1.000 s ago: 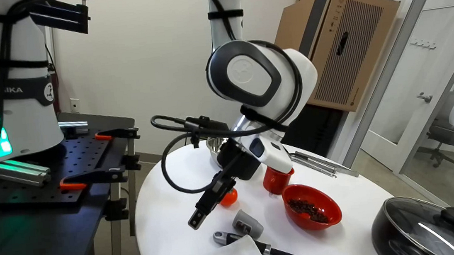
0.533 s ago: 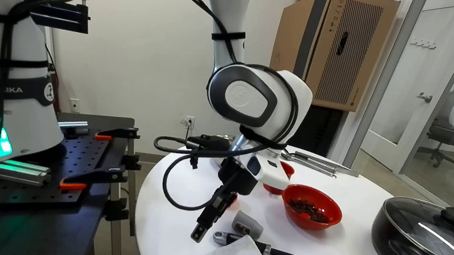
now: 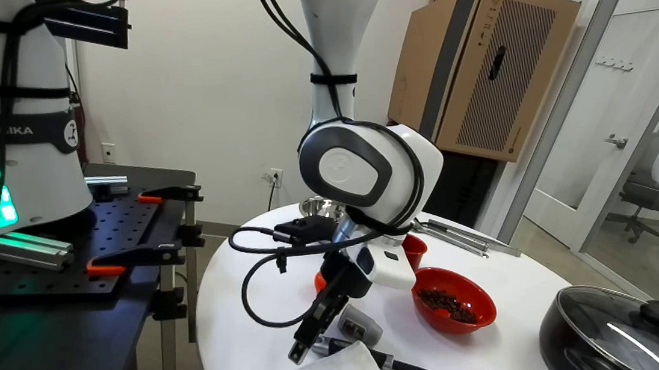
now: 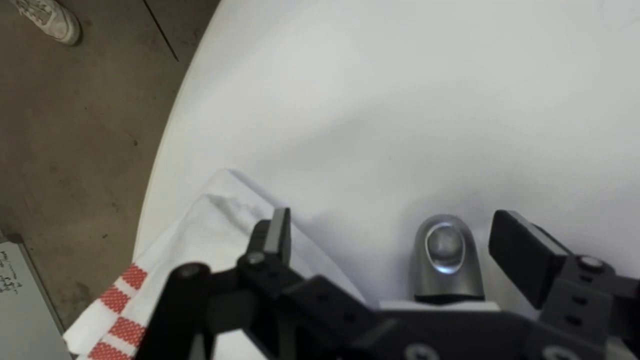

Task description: Pick up the spoon and stir the objects in the silver bowl

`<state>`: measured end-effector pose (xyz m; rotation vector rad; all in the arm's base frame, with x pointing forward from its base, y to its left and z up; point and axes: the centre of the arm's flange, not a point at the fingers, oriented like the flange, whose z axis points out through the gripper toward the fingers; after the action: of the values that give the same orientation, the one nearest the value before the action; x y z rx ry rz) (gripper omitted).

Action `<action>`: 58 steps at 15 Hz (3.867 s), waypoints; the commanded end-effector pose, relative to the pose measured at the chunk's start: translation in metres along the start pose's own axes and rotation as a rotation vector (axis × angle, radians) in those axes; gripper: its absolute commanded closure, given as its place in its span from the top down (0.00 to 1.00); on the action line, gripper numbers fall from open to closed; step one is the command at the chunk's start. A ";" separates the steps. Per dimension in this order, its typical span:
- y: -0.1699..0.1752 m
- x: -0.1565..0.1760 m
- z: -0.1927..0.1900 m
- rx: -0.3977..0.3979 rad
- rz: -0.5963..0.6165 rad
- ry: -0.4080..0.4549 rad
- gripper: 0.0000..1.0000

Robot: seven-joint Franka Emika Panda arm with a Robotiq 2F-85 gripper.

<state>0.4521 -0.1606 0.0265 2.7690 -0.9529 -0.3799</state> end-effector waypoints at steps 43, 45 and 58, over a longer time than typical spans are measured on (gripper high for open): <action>0.001 0.046 0.001 0.218 -0.037 0.024 0.10; 0.009 0.037 -0.016 0.225 -0.040 0.045 0.10; 0.042 -0.041 -0.132 0.176 -0.365 0.184 0.10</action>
<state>0.4613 -0.1743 0.1308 3.0646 -0.6672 -0.1159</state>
